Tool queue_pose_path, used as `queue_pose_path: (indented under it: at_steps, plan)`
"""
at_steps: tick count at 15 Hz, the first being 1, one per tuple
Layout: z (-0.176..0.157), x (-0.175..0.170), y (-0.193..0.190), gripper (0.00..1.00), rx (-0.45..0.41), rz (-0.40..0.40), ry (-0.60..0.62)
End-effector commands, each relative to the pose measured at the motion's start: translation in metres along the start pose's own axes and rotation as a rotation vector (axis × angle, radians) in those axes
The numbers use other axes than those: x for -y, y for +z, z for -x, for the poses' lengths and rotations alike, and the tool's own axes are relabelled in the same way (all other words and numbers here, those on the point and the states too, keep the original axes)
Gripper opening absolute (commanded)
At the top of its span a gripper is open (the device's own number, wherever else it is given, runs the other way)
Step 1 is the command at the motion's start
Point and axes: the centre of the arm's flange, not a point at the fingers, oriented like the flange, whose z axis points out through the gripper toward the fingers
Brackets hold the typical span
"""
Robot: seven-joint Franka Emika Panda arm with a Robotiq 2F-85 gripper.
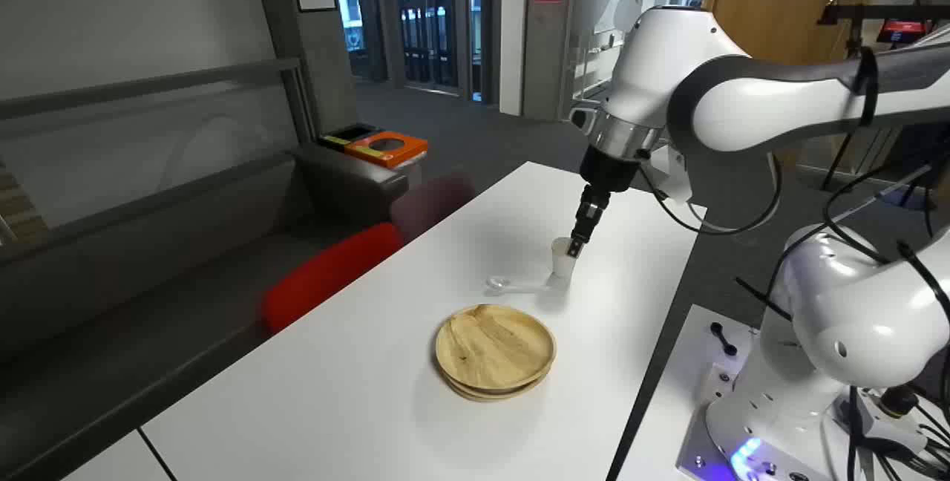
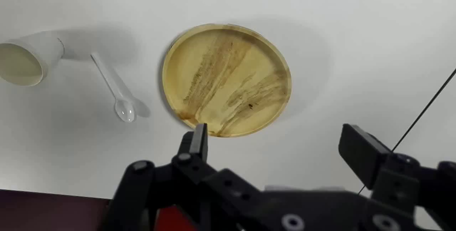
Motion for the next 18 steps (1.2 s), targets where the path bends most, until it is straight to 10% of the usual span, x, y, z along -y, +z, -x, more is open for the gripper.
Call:
queue_pose_path:
  at_steps: [1, 9, 18]
  plan:
    - [0.0, 0.0, 0.0, 1.0, 0.001, 0.0, 0.0]
    - [-0.017, -0.025, 0.011, 1.0, -0.024, 0.05, 0.052]
    - [-0.061, -0.154, 0.048, 1.0, 0.016, -0.051, -0.285]
